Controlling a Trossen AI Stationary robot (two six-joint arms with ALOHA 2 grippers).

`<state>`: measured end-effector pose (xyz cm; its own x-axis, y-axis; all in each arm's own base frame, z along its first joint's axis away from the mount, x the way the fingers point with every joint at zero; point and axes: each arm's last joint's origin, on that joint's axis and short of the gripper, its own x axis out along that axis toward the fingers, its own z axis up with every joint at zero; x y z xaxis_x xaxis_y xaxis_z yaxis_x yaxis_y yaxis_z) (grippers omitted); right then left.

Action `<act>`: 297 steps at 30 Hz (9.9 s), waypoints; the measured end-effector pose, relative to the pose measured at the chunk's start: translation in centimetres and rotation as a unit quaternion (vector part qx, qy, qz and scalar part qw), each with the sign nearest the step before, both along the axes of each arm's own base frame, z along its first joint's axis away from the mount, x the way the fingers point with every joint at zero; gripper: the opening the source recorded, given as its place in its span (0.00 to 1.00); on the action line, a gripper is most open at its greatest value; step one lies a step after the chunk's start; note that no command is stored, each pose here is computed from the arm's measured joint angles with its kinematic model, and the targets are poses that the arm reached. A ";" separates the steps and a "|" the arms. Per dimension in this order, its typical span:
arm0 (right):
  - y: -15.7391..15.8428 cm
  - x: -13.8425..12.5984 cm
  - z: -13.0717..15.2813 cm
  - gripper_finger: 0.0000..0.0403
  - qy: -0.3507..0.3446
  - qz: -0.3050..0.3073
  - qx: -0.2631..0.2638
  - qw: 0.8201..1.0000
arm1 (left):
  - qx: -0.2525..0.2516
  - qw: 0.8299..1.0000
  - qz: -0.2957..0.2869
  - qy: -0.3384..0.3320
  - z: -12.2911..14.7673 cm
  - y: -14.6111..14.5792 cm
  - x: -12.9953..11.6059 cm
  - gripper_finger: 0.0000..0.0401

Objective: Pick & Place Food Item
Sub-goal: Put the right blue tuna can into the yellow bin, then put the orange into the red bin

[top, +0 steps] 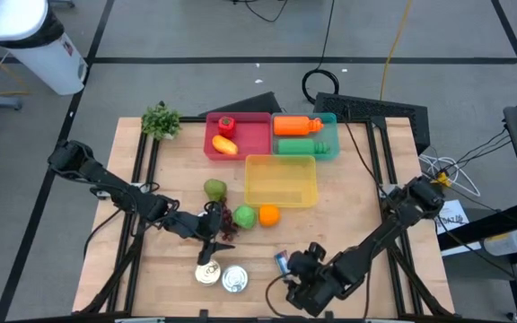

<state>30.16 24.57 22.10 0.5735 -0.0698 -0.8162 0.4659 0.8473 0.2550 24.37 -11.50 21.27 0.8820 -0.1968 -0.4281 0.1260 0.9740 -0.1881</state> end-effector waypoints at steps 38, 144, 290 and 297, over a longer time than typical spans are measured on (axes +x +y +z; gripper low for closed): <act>-3.2 4.1 -5.2 0.47 0.012 -0.033 -0.061 0.998 | 0.004 1.000 0.009 -0.001 0.0 0.2 0.1 0.60; -14.9 4.3 -5.8 0.64 -0.039 0.131 -0.227 0.964 | -0.007 0.999 0.005 -0.045 0.8 0.0 0.4 0.60; -11.8 3.0 2.8 0.77 -0.271 0.269 -0.094 0.919 | 0.198 0.940 -0.059 0.270 -1.2 -3.7 8.2 0.62; -10.3 -0.9 3.8 0.77 -0.249 0.237 -0.141 0.928 | 0.178 0.960 -0.050 0.211 -0.7 -3.2 7.8 0.62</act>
